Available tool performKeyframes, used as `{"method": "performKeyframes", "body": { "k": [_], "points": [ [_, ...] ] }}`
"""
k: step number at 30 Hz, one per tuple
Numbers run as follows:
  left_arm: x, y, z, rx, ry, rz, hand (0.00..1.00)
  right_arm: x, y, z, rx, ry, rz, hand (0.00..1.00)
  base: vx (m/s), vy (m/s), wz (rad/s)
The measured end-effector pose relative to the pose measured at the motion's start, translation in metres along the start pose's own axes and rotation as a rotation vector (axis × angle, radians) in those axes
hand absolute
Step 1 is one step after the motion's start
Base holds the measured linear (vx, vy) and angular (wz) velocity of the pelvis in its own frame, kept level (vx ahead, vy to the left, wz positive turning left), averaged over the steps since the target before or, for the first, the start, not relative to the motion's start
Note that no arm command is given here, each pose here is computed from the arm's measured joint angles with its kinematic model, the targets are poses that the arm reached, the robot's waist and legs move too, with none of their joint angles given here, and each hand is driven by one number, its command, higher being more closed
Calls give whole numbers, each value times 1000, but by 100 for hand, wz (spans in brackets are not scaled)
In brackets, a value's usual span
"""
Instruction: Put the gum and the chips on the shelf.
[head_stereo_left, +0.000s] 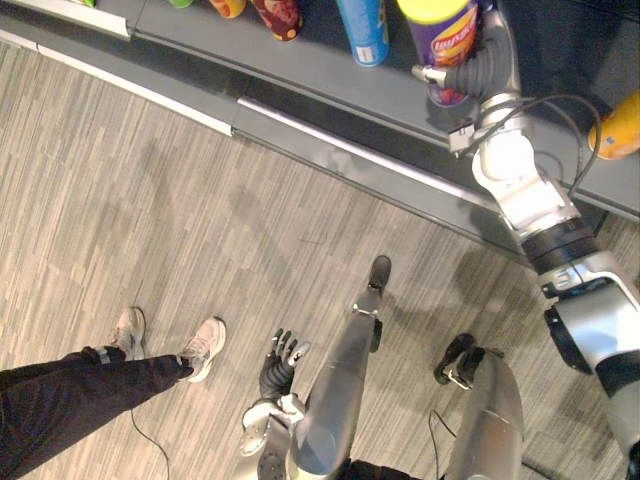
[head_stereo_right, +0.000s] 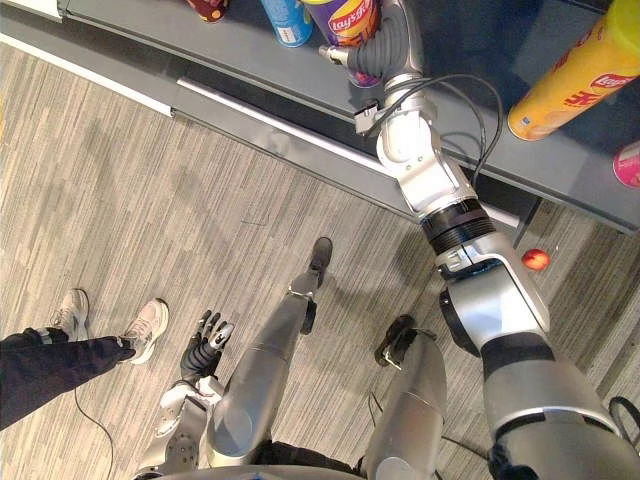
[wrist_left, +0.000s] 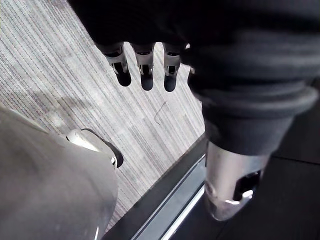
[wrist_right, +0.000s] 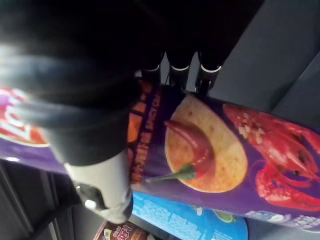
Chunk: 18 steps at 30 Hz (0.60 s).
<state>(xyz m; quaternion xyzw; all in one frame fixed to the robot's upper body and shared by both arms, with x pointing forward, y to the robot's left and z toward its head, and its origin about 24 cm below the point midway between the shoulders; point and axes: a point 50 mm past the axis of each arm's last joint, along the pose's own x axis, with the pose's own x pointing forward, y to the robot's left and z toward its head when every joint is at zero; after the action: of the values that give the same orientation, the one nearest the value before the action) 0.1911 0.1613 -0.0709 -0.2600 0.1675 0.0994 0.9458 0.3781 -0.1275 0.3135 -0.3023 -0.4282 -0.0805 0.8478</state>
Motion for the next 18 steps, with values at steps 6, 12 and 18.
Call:
{"method": "performKeyframes", "body": {
  "k": [6, 12, 18],
  "points": [
    [0, -1, 0, 2, -2, -4, 0, 6, -6, 7, 4, -41, -13, 0, 35, -20, -1],
    [-1, -3, -1, 7, -5, -19, 0, 6, -6, 5, -3, -41, -5, 0, 43, -19, -2],
    [-1, -2, -1, -20, -5, -10, 0, 4, -4, 2, -12, -29, 15, 0, 32, -16, -1]
  ]
}}
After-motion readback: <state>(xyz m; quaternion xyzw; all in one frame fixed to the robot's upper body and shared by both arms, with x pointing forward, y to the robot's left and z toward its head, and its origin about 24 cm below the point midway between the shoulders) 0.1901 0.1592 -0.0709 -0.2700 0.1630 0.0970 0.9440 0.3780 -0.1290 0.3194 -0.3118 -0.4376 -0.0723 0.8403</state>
